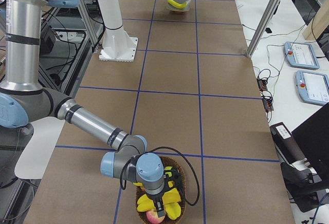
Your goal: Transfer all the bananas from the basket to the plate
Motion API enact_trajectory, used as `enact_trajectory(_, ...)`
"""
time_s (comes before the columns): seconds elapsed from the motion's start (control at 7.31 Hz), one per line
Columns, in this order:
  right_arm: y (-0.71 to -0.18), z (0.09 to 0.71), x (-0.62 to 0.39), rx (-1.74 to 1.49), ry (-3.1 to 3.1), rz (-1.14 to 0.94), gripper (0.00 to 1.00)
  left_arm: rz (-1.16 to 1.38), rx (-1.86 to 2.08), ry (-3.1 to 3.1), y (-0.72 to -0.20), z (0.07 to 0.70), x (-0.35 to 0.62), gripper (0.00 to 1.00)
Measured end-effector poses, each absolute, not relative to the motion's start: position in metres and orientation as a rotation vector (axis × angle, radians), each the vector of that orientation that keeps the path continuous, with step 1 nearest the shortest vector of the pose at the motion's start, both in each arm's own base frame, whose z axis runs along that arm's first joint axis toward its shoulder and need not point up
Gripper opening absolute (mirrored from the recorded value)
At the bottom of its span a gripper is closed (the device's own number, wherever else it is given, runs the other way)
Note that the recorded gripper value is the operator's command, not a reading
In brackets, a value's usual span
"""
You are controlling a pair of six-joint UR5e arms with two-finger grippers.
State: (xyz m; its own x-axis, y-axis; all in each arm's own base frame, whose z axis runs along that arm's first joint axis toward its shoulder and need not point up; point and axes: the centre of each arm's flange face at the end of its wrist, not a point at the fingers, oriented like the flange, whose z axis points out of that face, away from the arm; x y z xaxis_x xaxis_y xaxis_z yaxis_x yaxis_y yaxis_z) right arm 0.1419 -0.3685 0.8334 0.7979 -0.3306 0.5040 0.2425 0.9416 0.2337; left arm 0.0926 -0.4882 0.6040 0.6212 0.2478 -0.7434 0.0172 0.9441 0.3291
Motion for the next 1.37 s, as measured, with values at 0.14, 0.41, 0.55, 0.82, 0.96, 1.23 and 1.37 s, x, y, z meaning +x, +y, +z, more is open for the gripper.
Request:
enact_trajectory(0.14, -0.368, 0.838, 0.142, 0.151, -0.573, -0.303, 0.78, 0.135, 0.32, 0.895, -0.488, 0.604, 0.093, 1.0)
enact_trajectory(0.41, -0.368, 0.841, 0.141, 0.143, -0.578, -0.293, 0.22, 0.135, 0.32, 0.895, -0.489, 0.604, 0.093, 1.0)
enact_trajectory(0.55, -0.367, 0.842, 0.141, 0.142, -0.579, -0.291, 0.01, 0.135, 0.32, 0.895, -0.489, 0.604, 0.093, 1.0)
enact_trajectory(0.82, -0.368, 0.842, 0.141, 0.141, -0.582, -0.29, 0.0, 0.135, 0.321, 0.895, -0.489, 0.604, 0.093, 1.0)
enact_trajectory(0.96, -0.37, 0.84, 0.141, 0.145, -0.583, -0.29, 0.0, 0.136, 0.321, 0.895, -0.489, 0.604, 0.093, 1.0)
enact_trajectory(1.23, -0.383, 0.826, 0.141, 0.176, -0.601, -0.296, 0.0, 0.135, 0.322, 0.895, -0.488, 0.603, 0.093, 1.0)
enact_trajectory(1.37, -0.388, 0.816, 0.142, 0.203, -0.621, -0.299, 0.0, 0.135, 0.323, 0.896, -0.489, 0.603, 0.093, 1.0)
